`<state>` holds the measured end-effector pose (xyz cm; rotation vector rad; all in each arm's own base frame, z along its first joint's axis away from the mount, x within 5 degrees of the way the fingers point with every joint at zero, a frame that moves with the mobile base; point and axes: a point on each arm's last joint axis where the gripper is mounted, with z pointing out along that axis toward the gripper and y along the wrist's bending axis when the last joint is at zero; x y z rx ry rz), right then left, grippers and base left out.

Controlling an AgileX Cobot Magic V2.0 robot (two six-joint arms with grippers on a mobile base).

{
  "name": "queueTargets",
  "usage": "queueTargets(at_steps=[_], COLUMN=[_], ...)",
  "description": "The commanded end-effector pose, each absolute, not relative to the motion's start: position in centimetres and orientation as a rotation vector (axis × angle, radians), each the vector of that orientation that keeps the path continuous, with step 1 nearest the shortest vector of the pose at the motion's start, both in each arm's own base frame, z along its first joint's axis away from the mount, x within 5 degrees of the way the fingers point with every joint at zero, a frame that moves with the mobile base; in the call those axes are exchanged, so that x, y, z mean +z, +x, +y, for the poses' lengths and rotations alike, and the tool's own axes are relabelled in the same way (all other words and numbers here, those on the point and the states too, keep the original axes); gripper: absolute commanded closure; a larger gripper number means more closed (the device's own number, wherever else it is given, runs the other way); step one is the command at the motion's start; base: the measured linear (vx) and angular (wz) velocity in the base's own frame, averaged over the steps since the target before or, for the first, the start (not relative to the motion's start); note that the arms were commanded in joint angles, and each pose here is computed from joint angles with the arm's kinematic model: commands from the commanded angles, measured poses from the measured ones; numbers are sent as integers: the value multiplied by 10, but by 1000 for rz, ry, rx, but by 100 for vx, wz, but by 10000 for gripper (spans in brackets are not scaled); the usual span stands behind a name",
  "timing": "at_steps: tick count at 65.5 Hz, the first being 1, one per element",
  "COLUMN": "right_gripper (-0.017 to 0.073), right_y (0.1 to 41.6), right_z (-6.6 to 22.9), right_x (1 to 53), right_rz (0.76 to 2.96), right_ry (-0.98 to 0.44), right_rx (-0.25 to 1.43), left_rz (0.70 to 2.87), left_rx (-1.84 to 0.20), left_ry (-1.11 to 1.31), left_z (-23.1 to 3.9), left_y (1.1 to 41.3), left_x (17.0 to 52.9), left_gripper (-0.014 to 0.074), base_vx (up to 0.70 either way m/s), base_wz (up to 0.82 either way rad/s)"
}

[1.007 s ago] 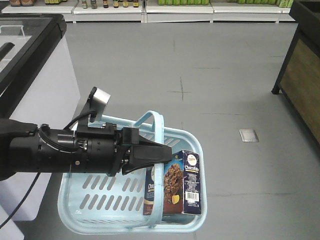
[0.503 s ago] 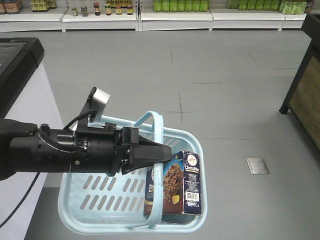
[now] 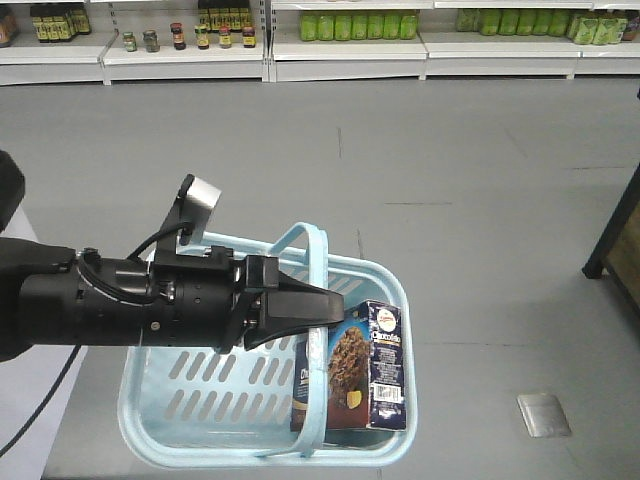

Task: Left arm holds basket, right arm returns cookies
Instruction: 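Hold the basket in the left gripper while driving toward the shelves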

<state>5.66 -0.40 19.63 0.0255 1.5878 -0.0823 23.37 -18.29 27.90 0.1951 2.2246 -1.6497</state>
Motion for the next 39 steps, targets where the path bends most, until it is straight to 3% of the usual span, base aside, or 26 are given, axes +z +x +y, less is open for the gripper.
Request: queueTargets(at_steps=[1, 39], right_gripper=[568, 568], right_y=[56, 56], right_z=[-4, -4], right_x=[198, 198], right_rz=[1521, 1520], right_ry=[18, 18], right_rx=[-92, -92], left_rz=[2072, 2072], left_rx=[-1793, -1792], left_ry=[175, 172], left_z=[-184, -184], left_y=[229, 229], left_x=[309, 309], left_gripper=[596, 596], base_vx=[59, 59], base_wz=[4, 5])
